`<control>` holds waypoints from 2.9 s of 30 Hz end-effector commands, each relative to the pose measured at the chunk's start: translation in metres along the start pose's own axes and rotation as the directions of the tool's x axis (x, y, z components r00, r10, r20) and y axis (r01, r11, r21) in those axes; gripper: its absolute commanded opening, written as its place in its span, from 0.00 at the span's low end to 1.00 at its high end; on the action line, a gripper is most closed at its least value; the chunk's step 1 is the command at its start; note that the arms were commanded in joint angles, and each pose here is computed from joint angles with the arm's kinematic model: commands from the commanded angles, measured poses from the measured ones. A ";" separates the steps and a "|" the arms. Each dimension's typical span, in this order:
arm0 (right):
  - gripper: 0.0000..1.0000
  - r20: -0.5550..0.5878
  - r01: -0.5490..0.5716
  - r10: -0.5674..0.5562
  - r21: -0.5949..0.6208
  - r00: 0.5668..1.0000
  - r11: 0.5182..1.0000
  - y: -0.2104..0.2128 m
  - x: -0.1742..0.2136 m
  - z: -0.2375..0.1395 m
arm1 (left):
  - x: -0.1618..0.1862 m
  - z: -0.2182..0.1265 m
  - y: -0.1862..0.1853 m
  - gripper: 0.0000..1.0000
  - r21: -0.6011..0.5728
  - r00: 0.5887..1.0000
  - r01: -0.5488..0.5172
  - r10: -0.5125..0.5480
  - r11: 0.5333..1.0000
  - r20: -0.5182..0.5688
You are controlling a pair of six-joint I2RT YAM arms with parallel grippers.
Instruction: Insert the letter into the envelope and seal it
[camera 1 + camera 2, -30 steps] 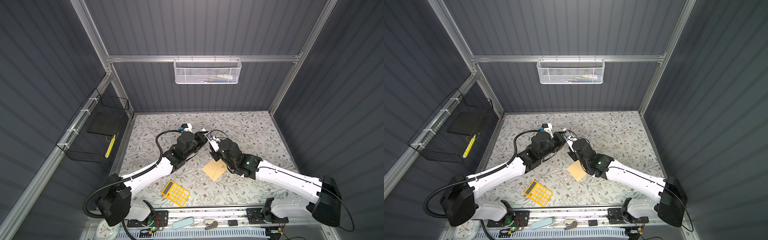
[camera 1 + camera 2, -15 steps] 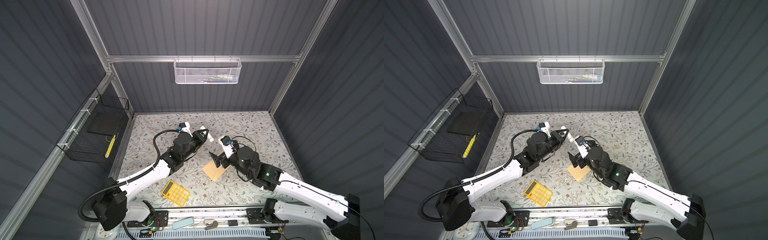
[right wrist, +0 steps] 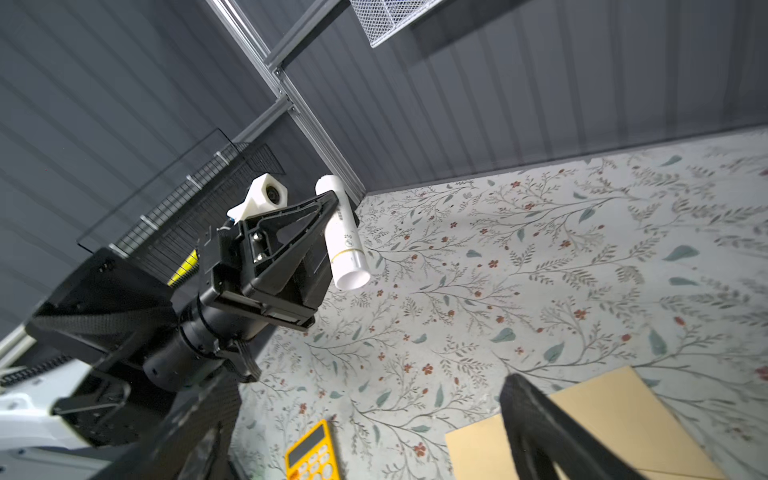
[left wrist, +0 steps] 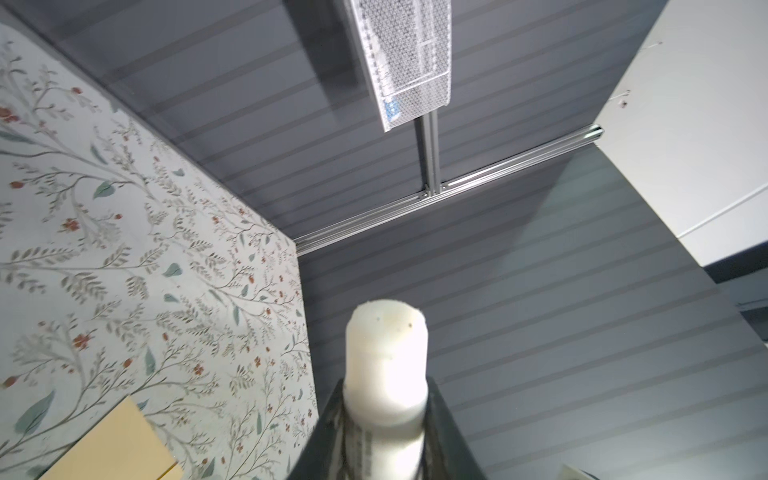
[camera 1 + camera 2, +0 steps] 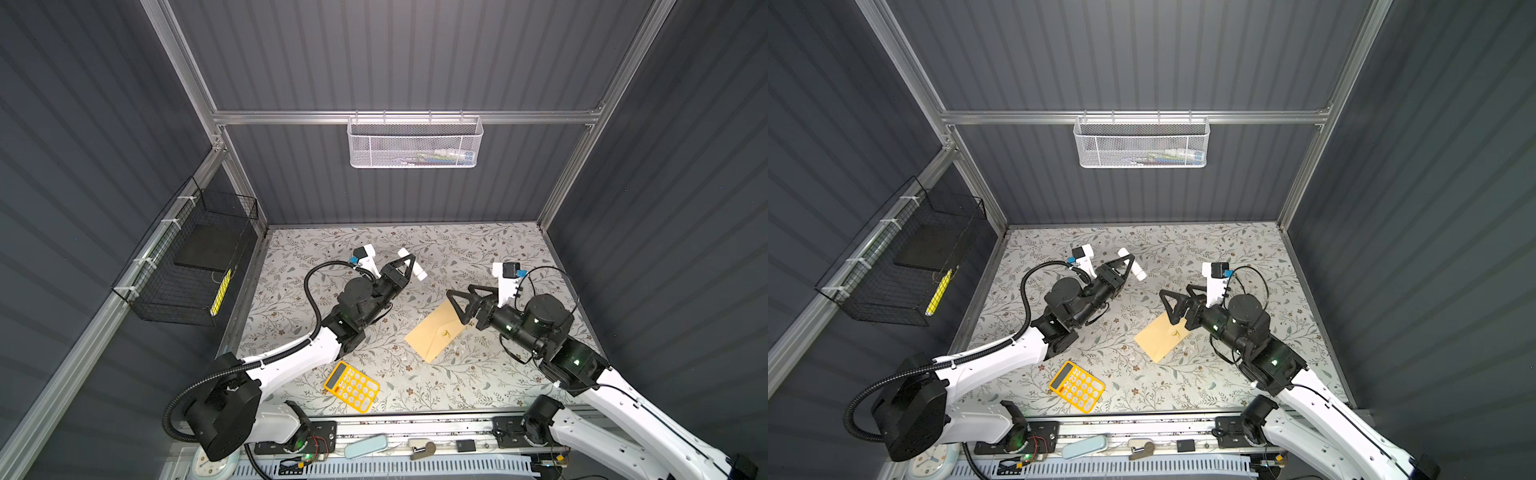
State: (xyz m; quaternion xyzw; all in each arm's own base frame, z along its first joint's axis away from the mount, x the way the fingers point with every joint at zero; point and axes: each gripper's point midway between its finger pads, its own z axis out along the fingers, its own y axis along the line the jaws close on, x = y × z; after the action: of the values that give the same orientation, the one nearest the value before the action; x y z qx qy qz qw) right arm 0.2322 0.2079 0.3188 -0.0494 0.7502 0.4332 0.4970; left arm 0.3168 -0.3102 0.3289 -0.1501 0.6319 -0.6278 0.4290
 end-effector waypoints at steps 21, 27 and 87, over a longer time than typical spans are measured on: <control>0.87 -0.117 -0.504 0.506 -0.417 0.855 0.756 0.040 -0.047 0.026 | -0.004 0.014 -0.051 0.00 0.290 0.999 -0.018 0.007 0.957 0.039; 0.81 -0.129 -0.527 0.530 -0.444 0.838 0.725 0.039 -0.050 0.037 | -0.004 0.011 -0.060 0.00 0.321 0.999 -0.029 0.013 0.947 0.050; 0.37 -0.229 -0.590 0.554 -0.466 0.801 0.660 0.033 -0.027 0.065 | -0.002 0.012 -0.059 0.00 0.311 0.998 -0.024 0.006 0.950 0.057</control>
State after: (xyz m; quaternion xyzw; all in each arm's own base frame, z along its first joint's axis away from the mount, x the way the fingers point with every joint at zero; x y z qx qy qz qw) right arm 0.2814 0.2619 0.3405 0.0664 0.6133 0.7379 0.2738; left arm 0.3072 -0.3288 0.3690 -0.0961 0.5353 -0.7064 0.4530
